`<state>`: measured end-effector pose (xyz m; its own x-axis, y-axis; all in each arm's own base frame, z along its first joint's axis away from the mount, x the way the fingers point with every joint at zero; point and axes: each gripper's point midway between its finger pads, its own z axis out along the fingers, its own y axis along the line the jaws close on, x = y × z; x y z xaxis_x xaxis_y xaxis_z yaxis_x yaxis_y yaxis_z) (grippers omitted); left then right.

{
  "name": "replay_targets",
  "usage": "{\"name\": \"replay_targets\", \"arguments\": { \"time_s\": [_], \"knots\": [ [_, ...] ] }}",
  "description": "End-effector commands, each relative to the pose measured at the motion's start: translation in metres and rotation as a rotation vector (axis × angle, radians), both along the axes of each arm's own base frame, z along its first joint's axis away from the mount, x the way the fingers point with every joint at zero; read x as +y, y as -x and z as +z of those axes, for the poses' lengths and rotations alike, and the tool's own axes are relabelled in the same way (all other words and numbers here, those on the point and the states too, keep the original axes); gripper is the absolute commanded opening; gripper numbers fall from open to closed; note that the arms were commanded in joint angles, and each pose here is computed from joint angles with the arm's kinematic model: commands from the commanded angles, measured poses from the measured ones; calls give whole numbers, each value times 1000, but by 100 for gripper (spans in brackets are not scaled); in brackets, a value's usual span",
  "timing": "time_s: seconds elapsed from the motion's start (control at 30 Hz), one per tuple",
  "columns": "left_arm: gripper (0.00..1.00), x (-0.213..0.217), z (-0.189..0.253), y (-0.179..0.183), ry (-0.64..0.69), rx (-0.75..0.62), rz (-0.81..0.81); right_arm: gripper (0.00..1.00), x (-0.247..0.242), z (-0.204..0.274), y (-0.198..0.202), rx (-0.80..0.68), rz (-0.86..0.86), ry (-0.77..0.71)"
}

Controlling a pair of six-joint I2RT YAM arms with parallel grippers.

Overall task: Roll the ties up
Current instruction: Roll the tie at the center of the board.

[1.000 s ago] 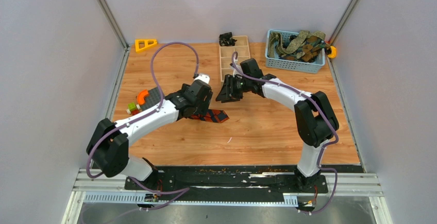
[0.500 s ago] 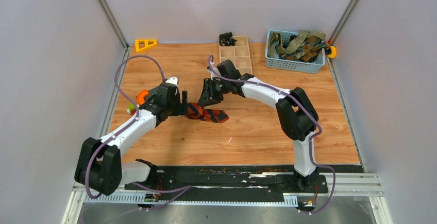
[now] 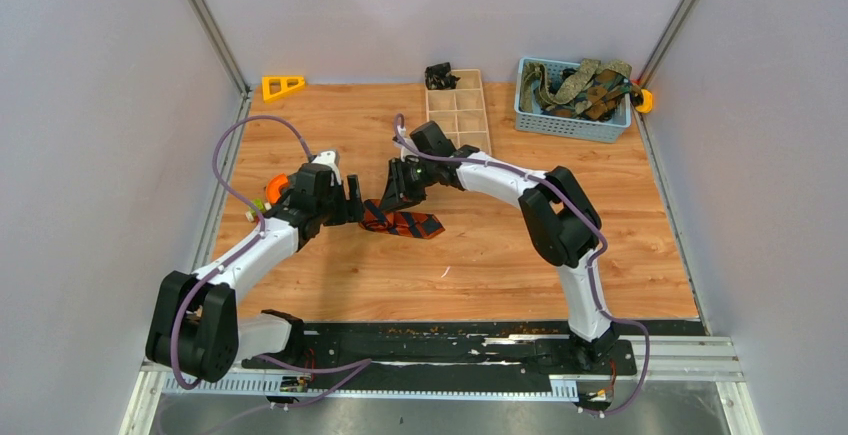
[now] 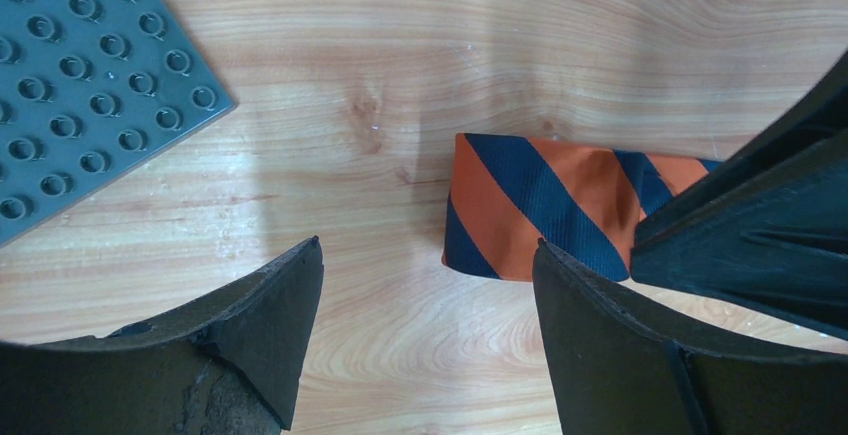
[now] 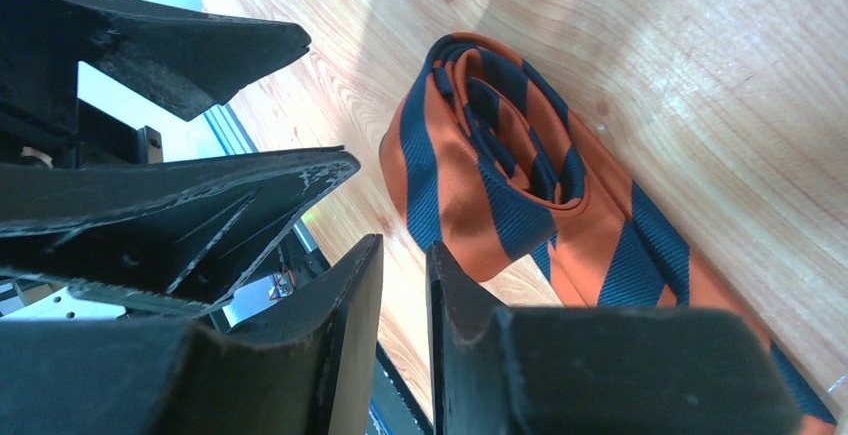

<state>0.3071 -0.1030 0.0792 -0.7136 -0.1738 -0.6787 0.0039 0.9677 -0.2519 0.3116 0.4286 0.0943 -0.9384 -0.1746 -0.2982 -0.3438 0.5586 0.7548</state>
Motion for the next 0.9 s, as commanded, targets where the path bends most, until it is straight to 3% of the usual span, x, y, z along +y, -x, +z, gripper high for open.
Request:
{"name": "replay_targets", "arguments": {
  "time_s": [0.0, 0.87],
  "knots": [
    [83, -9, 13, -9, 67, -62, -22, 22, 9, 11, -7, -17, 2, -28],
    [82, -31, -4, -8, 133, -44, -133, 18, -2, -25, -4, 25, 2, 28]
  ]
}}
